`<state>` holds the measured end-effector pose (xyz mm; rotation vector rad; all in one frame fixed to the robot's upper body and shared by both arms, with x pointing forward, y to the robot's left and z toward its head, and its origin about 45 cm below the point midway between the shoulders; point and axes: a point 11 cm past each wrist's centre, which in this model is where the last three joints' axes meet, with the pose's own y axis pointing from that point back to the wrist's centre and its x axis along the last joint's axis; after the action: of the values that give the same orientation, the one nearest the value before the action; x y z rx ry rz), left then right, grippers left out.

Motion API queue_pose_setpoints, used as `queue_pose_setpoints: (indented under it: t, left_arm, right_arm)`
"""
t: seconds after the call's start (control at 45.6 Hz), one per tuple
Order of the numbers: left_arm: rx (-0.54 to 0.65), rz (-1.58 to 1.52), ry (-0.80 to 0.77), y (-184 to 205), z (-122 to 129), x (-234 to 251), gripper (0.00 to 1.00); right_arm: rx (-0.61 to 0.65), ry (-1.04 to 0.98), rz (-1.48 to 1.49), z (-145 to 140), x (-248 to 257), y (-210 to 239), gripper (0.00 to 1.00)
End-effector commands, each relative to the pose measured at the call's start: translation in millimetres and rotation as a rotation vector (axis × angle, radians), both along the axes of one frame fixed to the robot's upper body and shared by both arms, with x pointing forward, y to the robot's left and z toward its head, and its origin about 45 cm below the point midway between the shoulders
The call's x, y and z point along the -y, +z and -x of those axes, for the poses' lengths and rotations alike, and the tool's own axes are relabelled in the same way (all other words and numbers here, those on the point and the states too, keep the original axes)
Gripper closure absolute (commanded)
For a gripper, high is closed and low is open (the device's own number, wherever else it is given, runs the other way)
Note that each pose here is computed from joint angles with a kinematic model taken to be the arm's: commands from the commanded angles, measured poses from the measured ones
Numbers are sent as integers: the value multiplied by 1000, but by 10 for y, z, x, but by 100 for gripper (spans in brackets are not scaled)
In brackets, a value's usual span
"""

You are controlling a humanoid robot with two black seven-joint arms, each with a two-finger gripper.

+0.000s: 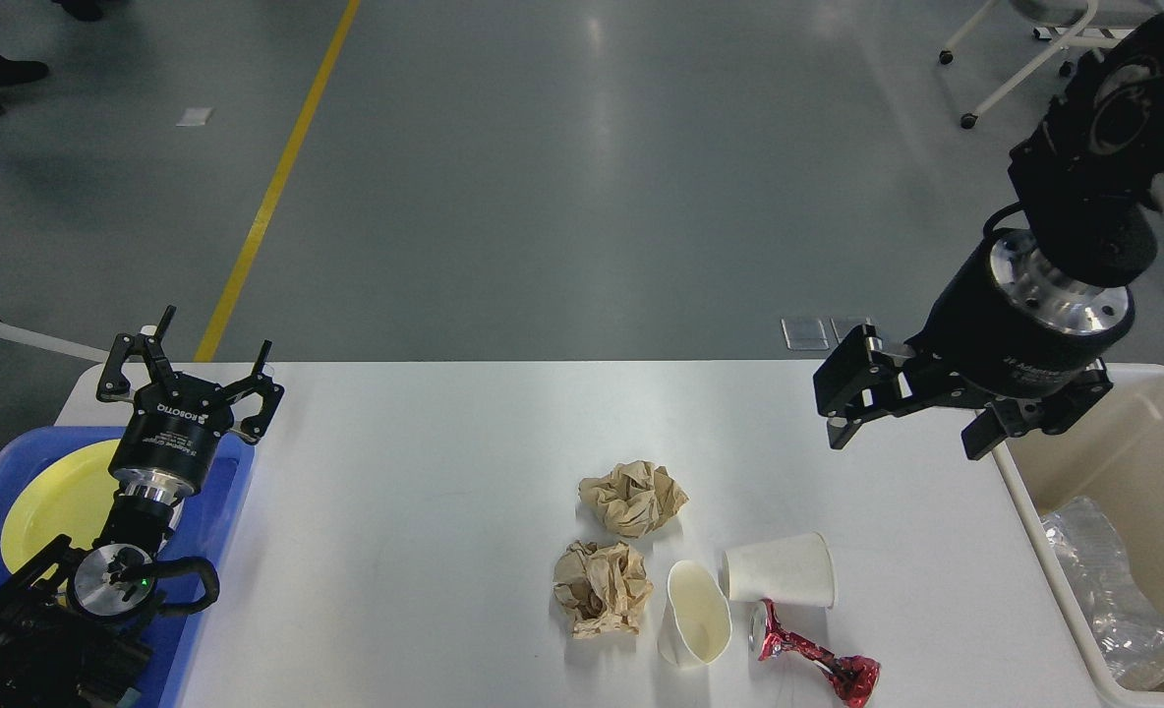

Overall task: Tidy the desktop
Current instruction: 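Raise the right gripper and move it toward the small cream cup, then grasp the small cream cup with the right gripper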

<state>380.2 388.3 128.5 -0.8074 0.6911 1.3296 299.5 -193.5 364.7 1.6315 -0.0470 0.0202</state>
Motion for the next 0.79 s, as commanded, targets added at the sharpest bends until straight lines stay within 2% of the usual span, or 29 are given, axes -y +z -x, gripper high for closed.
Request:
queue_pose_setpoints:
  t: [0.0,0.175,0.395,0.767]
  left_arm:
    - [0,0,0,-1,0,1,4]
    - [0,0,0,-1,0,1,4]
    - [0,0,0,0,0,0,4]
    - [0,0,0,-1,0,1,4]
  right_arm:
    - [-9,15,-25,21,-178,-365,0]
    - [-57,36,-48,164,-349,-926,1]
    - [-46,69,42,322,-305,-1654,1]
    - [46,66,50,364,-333,-2164,2]
